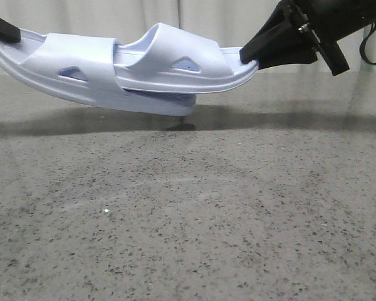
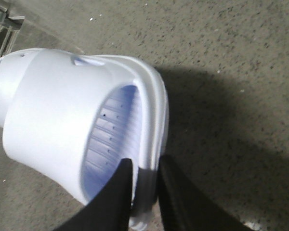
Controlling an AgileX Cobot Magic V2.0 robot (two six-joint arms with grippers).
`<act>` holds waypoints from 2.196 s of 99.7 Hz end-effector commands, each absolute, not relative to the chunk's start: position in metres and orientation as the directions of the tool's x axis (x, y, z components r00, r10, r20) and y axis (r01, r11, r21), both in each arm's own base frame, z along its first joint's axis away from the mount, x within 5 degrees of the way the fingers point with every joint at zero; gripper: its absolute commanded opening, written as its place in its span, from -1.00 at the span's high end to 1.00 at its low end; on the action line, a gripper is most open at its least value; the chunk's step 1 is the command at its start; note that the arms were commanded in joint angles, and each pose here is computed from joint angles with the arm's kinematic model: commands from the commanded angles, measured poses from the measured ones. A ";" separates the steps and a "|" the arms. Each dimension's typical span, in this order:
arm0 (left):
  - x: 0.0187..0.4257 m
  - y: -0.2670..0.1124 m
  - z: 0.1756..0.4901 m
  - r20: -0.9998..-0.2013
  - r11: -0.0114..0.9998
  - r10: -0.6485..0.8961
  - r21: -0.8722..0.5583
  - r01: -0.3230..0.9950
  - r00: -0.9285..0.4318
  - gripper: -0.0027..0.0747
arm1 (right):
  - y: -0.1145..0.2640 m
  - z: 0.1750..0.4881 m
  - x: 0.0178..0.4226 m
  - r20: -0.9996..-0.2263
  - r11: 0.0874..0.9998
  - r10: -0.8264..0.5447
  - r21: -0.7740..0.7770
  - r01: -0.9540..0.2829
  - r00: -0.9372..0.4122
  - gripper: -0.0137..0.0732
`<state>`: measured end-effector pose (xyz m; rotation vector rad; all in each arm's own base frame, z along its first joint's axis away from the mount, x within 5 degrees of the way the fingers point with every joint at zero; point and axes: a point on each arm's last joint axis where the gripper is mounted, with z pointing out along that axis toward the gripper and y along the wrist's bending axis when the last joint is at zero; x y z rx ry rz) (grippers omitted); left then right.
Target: Insert blue slippers together front up
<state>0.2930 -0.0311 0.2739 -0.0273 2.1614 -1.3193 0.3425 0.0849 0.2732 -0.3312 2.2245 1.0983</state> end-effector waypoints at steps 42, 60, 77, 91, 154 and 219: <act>0.281 -0.024 0.299 -0.497 0.408 -0.295 -0.838 0.363 -0.816 0.89 | 0.032 0.325 0.317 -0.660 0.424 0.105 0.707 -0.566 -0.744 0.31; 0.285 -0.020 0.292 -0.515 0.493 -0.288 -0.803 0.335 -0.807 0.89 | 0.025 0.343 0.304 -0.703 0.452 0.108 0.664 -0.595 -0.703 0.31; 0.289 -0.013 0.282 -0.547 0.616 -0.262 -0.729 0.298 -0.795 0.89 | 0.026 0.352 0.295 -0.724 0.476 0.087 0.634 -0.610 -0.684 0.31; 0.289 -0.012 0.280 -0.618 0.656 -0.189 -0.658 0.371 -0.763 0.69 | 0.027 0.356 0.291 -0.731 0.487 0.074 0.620 -0.615 -0.679 0.31; 0.279 -0.021 0.353 -0.772 0.580 -0.048 -0.538 0.612 -0.634 0.23 | 0.014 0.380 0.261 -0.799 0.630 0.003 0.468 -0.620 -0.601 0.44; 0.200 -0.026 0.424 -0.986 0.911 0.072 0.005 0.413 -0.147 0.89 | 0.036 0.359 0.222 -0.869 0.791 0.199 0.415 -0.450 -0.452 0.91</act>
